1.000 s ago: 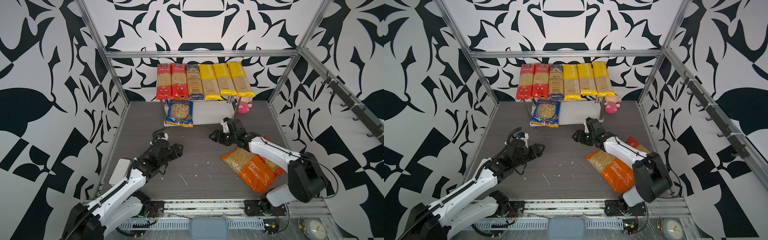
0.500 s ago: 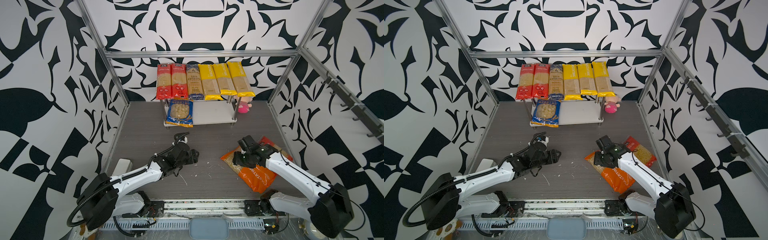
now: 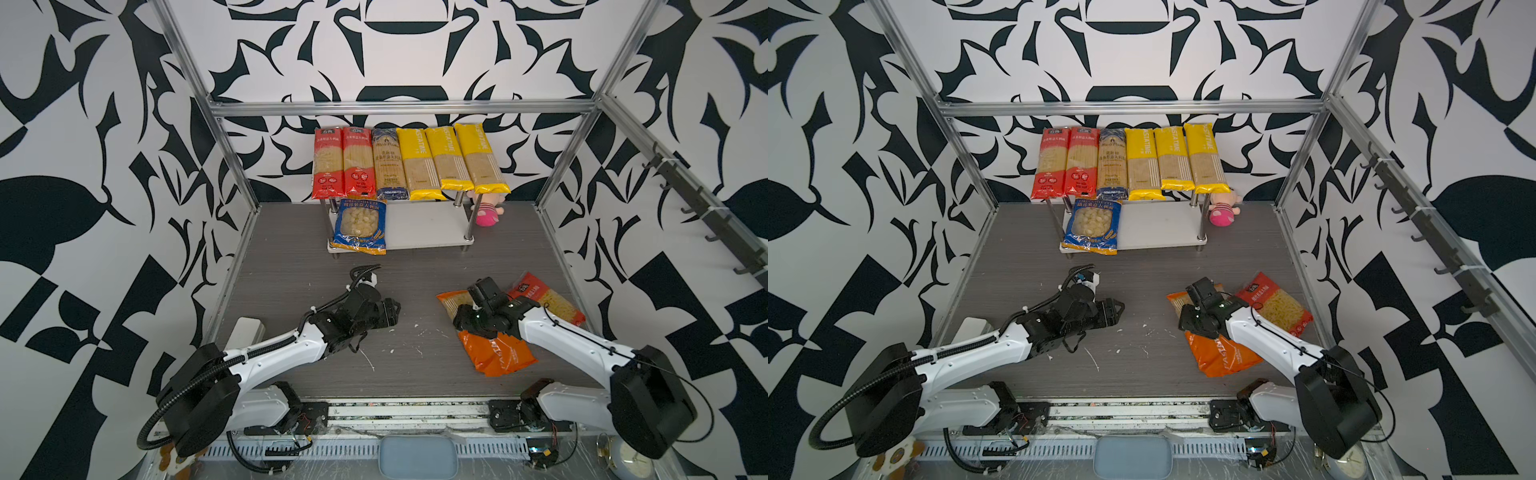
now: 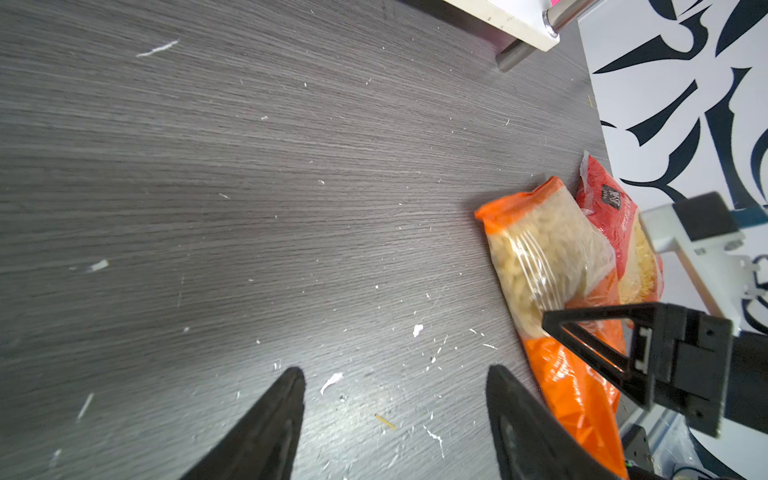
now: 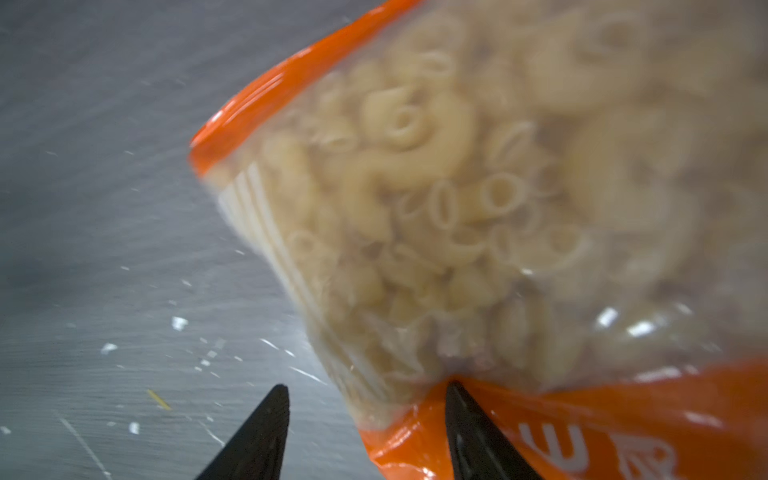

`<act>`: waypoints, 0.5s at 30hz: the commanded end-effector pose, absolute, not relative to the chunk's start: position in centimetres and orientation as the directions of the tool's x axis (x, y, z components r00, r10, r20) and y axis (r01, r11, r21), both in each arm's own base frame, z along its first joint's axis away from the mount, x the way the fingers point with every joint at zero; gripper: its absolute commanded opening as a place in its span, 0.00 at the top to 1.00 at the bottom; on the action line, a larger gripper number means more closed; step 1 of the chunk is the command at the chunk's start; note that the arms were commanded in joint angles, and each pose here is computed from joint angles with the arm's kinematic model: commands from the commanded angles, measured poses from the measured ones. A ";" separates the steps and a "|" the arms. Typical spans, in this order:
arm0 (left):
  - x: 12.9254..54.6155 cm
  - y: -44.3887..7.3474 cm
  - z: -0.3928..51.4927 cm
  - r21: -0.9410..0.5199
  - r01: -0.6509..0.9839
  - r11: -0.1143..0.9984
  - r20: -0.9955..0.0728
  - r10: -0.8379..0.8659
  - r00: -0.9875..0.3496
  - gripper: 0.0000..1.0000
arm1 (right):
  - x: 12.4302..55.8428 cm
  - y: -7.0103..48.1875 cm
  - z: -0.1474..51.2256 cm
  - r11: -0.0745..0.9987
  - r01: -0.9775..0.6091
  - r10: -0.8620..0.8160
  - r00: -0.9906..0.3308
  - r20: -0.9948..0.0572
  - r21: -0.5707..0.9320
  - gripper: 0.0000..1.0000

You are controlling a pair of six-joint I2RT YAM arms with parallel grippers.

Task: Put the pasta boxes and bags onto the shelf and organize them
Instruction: 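Lower both grippers to the orange PASTATIME macaroni bag on the table, then grip the orange macaroni bag with both grippers and lift it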

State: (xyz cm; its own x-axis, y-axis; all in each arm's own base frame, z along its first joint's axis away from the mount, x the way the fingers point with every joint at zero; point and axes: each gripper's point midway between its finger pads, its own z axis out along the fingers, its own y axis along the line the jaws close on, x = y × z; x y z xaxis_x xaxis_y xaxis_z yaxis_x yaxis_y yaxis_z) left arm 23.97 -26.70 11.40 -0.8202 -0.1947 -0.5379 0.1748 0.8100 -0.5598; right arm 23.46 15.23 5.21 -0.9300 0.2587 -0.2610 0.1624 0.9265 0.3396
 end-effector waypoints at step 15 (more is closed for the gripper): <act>23.4 -27.7 12.4 -0.546 0.235 0.804 -0.529 -0.114 -0.841 0.26 | 29.9 25.6 10.1 0.814 -0.018 0.198 -0.931 -0.306 0.581 0.37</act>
State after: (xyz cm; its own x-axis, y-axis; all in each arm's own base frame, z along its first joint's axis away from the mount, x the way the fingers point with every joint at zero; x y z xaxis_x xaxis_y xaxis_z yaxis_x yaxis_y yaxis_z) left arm 23.84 -27.08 12.13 -0.8263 -0.1611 -0.5397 0.2006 0.8112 -0.5493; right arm 29.51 26.30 7.06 -0.9404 0.2028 -0.2732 0.0214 0.8366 0.5474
